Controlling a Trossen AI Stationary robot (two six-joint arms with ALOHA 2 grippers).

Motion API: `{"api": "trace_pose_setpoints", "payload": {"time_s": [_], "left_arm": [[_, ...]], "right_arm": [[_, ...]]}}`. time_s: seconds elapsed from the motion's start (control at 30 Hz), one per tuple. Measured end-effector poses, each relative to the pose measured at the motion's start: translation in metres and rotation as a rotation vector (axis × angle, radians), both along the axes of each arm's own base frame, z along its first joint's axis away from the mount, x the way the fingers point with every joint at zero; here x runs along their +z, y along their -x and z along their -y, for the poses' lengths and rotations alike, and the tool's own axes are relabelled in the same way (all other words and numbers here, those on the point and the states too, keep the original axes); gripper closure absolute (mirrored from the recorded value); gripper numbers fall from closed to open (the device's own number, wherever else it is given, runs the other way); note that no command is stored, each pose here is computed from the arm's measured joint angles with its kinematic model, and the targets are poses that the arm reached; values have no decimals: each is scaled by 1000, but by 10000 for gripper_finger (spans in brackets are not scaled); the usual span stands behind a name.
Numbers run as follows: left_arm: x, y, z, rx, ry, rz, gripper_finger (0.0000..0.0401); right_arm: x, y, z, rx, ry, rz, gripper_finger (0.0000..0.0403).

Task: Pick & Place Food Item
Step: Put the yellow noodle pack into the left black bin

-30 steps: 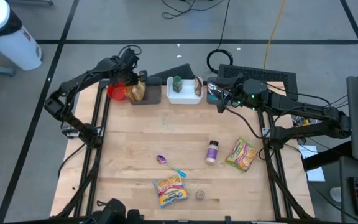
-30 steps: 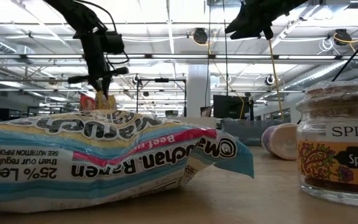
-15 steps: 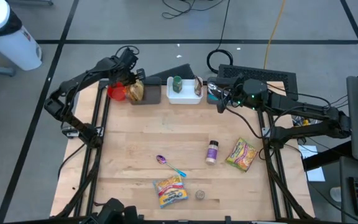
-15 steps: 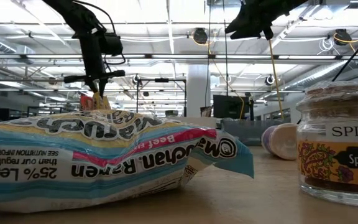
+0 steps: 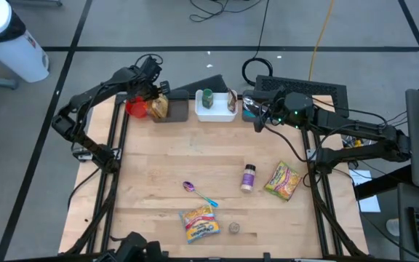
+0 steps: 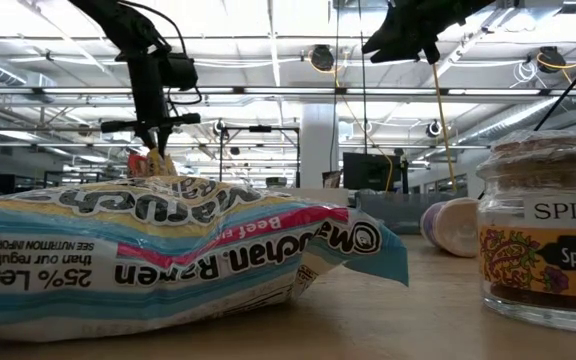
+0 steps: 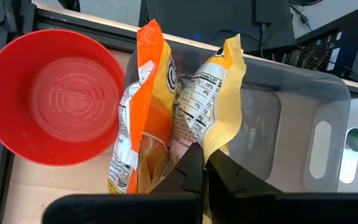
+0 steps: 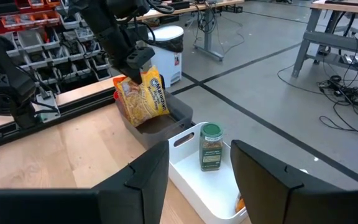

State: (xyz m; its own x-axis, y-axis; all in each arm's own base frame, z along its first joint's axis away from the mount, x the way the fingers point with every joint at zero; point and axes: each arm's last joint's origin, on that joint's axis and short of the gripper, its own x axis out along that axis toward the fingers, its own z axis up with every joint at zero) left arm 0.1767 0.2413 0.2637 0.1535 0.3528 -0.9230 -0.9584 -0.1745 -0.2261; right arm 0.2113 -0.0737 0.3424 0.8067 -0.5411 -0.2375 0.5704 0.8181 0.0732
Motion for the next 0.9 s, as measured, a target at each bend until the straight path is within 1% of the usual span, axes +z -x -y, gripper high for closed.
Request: {"api": "trace_pose_setpoints", "payload": {"time_s": [0.1,0.23,0.33,0.57,0.9], "left_arm": [[-3,0,1,7,7,2,401],[-16,3,5,28,53,-8,401],[-23,3,7,24,66,-14,401],[-22,1,6,16,39,-3,400],[-22,4,3,30,37,1,393]], "right_arm": [[0,0,0,-3,-11,7,238],[0,0,0,-5,-17,11,238],[0,0,0,-5,-17,11,238],[0,0,0,-5,-18,11,238],[-1,-2,0,-5,-19,7,238]]}}
